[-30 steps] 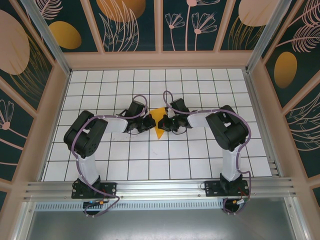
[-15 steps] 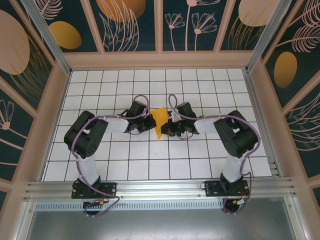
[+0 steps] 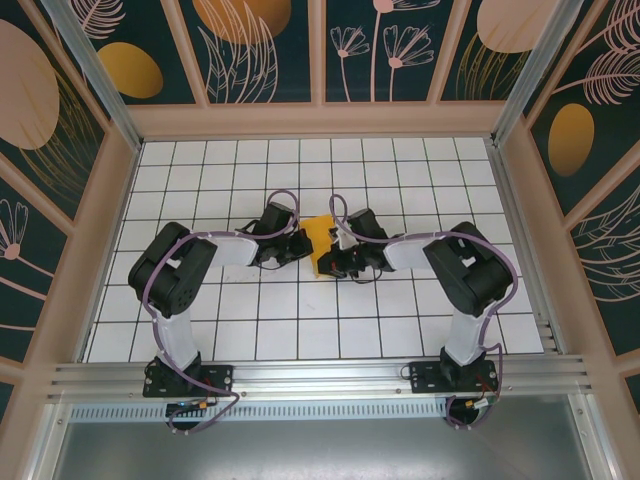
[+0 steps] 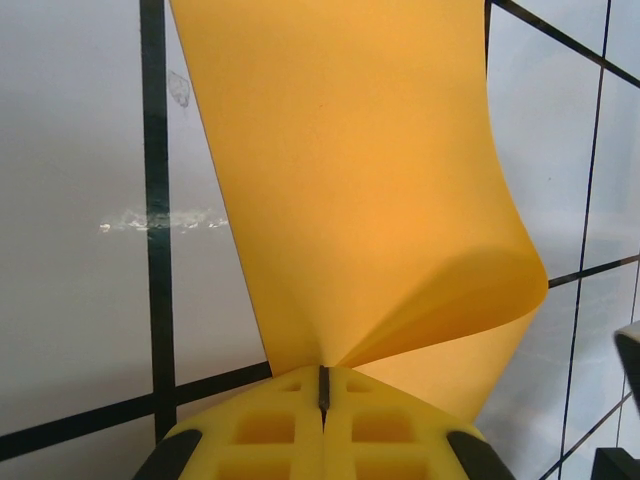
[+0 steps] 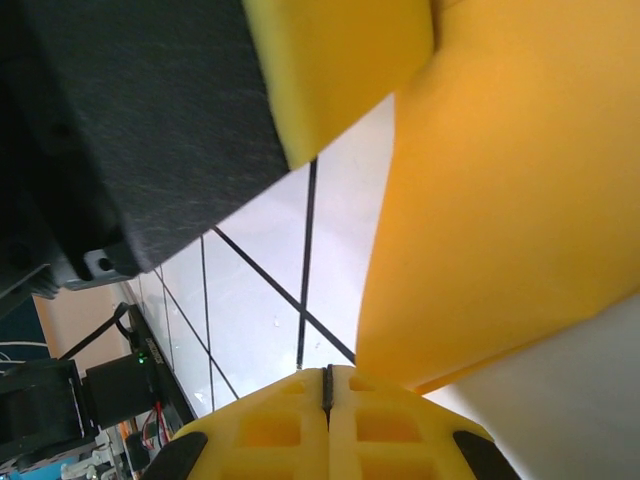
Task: Fold a paper plane with a square sheet of paper (pick it up from the middle)
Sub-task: Third fold the triangle at the center of the table.
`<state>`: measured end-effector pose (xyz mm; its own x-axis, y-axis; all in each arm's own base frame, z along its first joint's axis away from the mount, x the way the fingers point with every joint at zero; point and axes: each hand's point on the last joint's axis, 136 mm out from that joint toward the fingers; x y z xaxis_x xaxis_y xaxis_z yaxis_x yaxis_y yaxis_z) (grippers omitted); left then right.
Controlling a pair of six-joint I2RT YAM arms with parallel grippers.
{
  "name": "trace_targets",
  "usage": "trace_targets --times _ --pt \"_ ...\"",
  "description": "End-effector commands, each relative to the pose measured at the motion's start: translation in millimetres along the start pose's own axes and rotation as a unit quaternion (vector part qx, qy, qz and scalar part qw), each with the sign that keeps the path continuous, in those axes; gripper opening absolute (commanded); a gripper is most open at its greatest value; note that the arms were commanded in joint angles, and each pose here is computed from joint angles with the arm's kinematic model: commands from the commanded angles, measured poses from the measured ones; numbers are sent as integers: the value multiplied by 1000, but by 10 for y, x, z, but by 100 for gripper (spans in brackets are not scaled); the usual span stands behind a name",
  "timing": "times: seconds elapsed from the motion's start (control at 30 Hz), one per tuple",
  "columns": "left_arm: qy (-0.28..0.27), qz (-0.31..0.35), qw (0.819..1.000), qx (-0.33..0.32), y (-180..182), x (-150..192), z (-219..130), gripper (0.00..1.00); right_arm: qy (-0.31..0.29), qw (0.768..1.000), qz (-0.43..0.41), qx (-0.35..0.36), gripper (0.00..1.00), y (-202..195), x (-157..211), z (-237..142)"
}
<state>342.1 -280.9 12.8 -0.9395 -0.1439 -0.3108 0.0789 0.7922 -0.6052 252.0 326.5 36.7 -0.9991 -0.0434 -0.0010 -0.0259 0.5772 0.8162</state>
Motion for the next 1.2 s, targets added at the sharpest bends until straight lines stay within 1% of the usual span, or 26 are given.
trace_targets --times 0.0,0.43,0.7,0.9,0.97,1.0,1.1,1.17 --pt "31 -23 995 -93 527 312 84 0 14 1000 -1 17 0 -120 73 77" --pt "22 -24 994 -101 544 281 59 0 22 999 8 43 0 -283 113 129" --pt "20 -23 995 -99 523 262 47 0 18 997 6 70 0 -296 73 114" --pt "20 -20 995 -97 515 262 49 0 32 995 20 96 0 -434 150 185" --pt "19 -20 995 -96 507 254 47 0 24 996 12 87 0 -345 118 152" --pt "20 -19 995 -97 511 259 49 0 15 997 -1 72 0 -217 73 113" --pt "21 -19 995 -97 517 265 49 0 -28 998 -45 25 0 228 -100 -62" --pt "21 -19 995 -96 507 259 50 0 -55 997 -56 21 0 332 -202 -150"
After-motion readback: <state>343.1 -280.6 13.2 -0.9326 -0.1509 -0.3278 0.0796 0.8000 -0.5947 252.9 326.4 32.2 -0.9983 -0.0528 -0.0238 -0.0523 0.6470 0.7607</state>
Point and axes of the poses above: each hand's point on the last joint's axis, 136 mm out from that joint toward the fingers, its own z axis out along the fingers, its own y axis along the line the jaws close on, x = y × z, and after that the axes turned 7 degrees about z, right-handed
